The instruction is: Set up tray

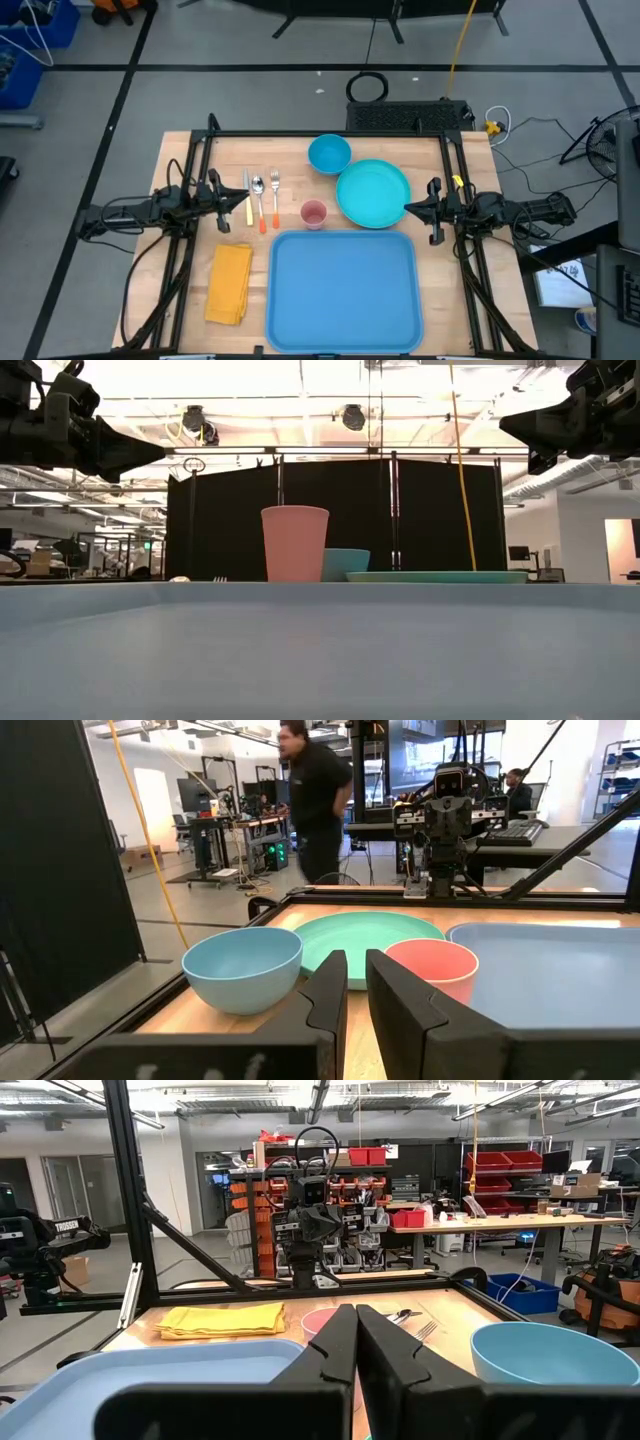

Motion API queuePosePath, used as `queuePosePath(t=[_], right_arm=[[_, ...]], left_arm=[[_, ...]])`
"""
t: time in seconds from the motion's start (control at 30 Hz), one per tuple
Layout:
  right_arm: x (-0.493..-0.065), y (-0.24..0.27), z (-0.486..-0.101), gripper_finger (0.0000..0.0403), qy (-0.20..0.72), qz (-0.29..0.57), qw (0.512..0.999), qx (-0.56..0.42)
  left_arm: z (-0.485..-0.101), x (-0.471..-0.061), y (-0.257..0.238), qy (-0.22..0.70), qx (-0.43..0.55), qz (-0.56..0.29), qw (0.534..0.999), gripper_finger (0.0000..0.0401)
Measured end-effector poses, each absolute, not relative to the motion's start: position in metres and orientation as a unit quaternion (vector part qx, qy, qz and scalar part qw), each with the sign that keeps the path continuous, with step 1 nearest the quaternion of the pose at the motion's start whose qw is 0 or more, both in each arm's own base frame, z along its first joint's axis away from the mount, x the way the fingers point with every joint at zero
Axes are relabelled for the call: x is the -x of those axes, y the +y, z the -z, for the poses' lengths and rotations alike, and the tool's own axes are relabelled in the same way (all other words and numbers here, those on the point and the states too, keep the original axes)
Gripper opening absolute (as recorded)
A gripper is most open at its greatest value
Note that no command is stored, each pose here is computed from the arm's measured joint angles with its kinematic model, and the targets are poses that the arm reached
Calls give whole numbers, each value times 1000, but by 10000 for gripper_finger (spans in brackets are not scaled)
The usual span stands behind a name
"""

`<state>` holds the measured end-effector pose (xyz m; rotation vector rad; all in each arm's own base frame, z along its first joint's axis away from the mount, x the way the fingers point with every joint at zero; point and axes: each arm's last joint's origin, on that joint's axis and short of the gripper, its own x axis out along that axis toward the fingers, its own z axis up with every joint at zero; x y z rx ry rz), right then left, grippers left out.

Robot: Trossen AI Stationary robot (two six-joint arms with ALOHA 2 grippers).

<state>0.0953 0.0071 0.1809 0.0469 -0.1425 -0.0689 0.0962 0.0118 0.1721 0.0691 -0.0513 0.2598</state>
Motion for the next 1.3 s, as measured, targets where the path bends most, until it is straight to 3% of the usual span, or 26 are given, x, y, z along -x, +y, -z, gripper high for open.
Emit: queuePosePath(t=[0.6, 0.97, 1.3], right_arm=[[-95, 7, -181, 0, -72, 33, 996, -37], [-95, 7, -181, 0, -72, 33, 996, -44], [-94, 7, -187, 0, -100, 43, 993, 45]], left_arm=[[-173, -96, 12, -27, -69, -131, 989, 47], [-187, -94, 11, -114, 50, -111, 986, 47], [-182, -95, 11, -92, 94, -103, 986, 47]])
